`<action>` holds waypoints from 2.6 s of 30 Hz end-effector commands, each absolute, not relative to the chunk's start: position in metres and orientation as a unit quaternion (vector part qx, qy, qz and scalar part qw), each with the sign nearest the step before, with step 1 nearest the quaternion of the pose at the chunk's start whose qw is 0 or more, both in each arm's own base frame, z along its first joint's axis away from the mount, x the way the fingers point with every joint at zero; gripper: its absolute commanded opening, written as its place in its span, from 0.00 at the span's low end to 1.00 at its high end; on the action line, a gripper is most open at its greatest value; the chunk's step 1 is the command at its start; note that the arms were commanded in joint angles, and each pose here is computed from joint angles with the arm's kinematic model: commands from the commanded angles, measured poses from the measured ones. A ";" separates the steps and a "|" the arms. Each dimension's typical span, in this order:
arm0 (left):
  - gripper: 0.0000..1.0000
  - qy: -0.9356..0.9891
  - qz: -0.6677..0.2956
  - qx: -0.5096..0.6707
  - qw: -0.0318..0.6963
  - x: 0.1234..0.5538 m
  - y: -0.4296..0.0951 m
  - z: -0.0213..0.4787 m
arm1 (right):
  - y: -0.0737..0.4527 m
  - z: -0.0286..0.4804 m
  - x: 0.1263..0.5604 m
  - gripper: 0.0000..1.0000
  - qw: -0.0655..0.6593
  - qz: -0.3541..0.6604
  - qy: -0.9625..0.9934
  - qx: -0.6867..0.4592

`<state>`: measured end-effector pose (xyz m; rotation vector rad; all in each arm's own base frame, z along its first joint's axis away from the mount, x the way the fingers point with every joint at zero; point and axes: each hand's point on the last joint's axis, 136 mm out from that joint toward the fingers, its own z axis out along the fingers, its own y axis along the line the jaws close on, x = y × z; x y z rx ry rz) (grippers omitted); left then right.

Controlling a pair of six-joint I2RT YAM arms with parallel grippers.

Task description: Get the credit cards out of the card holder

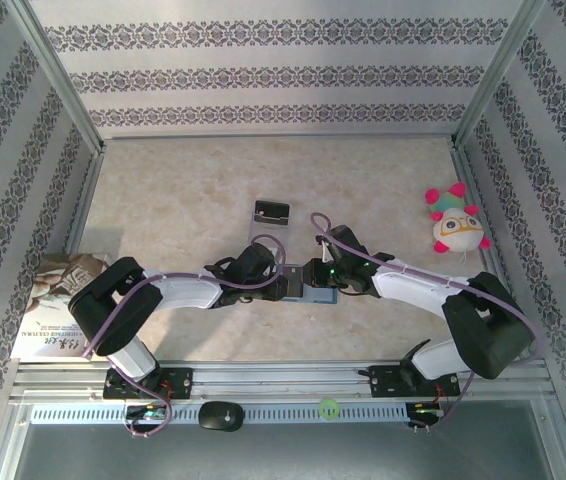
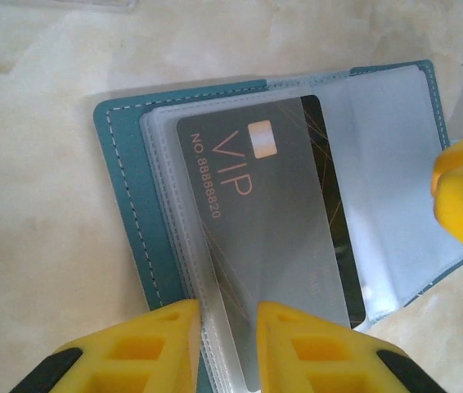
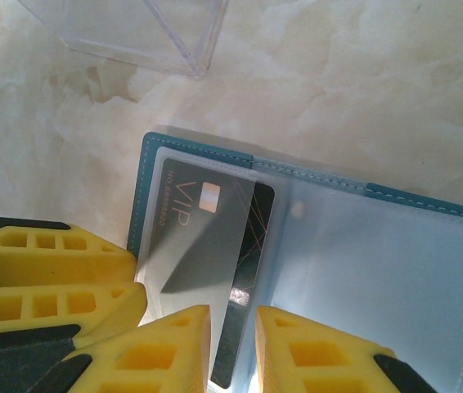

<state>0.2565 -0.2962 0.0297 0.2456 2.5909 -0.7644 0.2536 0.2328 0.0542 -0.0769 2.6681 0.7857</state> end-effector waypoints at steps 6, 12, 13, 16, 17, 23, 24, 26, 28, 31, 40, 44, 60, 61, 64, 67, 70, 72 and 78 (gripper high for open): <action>0.23 0.916 -0.300 0.104 0.245 0.261 -0.307 0.062 | 0.238 0.057 0.256 0.23 0.182 0.281 0.941 -0.041; 0.20 0.915 -0.313 0.104 0.232 0.264 -0.319 0.049 | 0.237 0.054 0.254 0.23 0.180 0.279 0.942 -0.041; 0.20 0.916 -0.313 0.103 0.230 0.264 -0.320 0.047 | 0.236 0.054 0.254 0.23 0.180 0.279 0.942 -0.041; 0.18 0.922 -0.302 0.100 0.222 0.263 -0.317 0.037 | 0.238 0.053 0.252 0.24 0.176 0.284 0.942 -0.044; 0.17 0.926 -0.294 0.095 0.219 0.262 -0.312 0.032 | 0.240 0.053 0.252 0.25 0.173 0.288 0.941 -0.045; 0.16 0.934 -0.287 0.076 0.199 0.249 -0.296 0.013 | 0.248 0.042 0.250 0.26 0.152 0.295 0.942 -0.048; 0.16 0.934 -0.288 0.076 0.199 0.249 -0.296 0.013 | 0.247 0.040 0.250 0.26 0.152 0.290 0.944 -0.046; 0.15 0.935 -0.285 0.073 0.197 0.249 -0.294 0.012 | 0.246 0.036 0.251 0.25 0.151 0.284 0.946 -0.044; 0.15 0.936 -0.284 0.072 0.196 0.248 -0.293 0.011 | 0.246 0.032 0.252 0.25 0.148 0.282 0.947 -0.045; 0.14 0.936 -0.284 0.073 0.193 0.247 -0.293 0.009 | 0.248 0.030 0.253 0.23 0.145 0.284 0.947 -0.045; 0.13 0.937 -0.287 0.073 0.188 0.247 -0.293 0.007 | 0.258 0.030 0.257 0.20 0.140 0.312 0.938 -0.047; 0.14 0.937 -0.287 0.072 0.187 0.248 -0.293 0.008 | 0.258 0.027 0.257 0.17 0.138 0.312 0.939 -0.043; 0.17 0.944 -0.268 0.047 0.186 0.247 -0.277 0.002 | 0.201 0.016 0.257 0.01 0.167 0.169 0.971 -0.025; 0.17 0.944 -0.269 0.048 0.186 0.247 -0.277 0.002 | 0.203 0.018 0.256 0.01 0.168 0.173 0.970 -0.028; 0.17 0.945 -0.268 0.049 0.182 0.247 -0.277 0.001 | 0.224 0.034 0.257 0.13 0.181 0.230 0.955 -0.058; 0.16 0.946 -0.267 0.045 0.180 0.247 -0.276 -0.002 | 0.238 0.052 0.259 0.17 0.192 0.264 0.942 -0.081; 0.15 0.945 -0.269 0.045 0.180 0.247 -0.276 -0.002 | 0.247 0.063 0.264 0.20 0.195 0.279 0.935 -0.093; 0.15 0.945 -0.269 0.046 0.179 0.248 -0.276 -0.001 | 0.252 0.064 0.268 0.22 0.188 0.289 0.934 -0.098; 0.14 0.944 -0.274 0.047 0.176 0.248 -0.277 -0.002 | 0.255 0.048 0.277 0.25 0.157 0.298 0.937 -0.094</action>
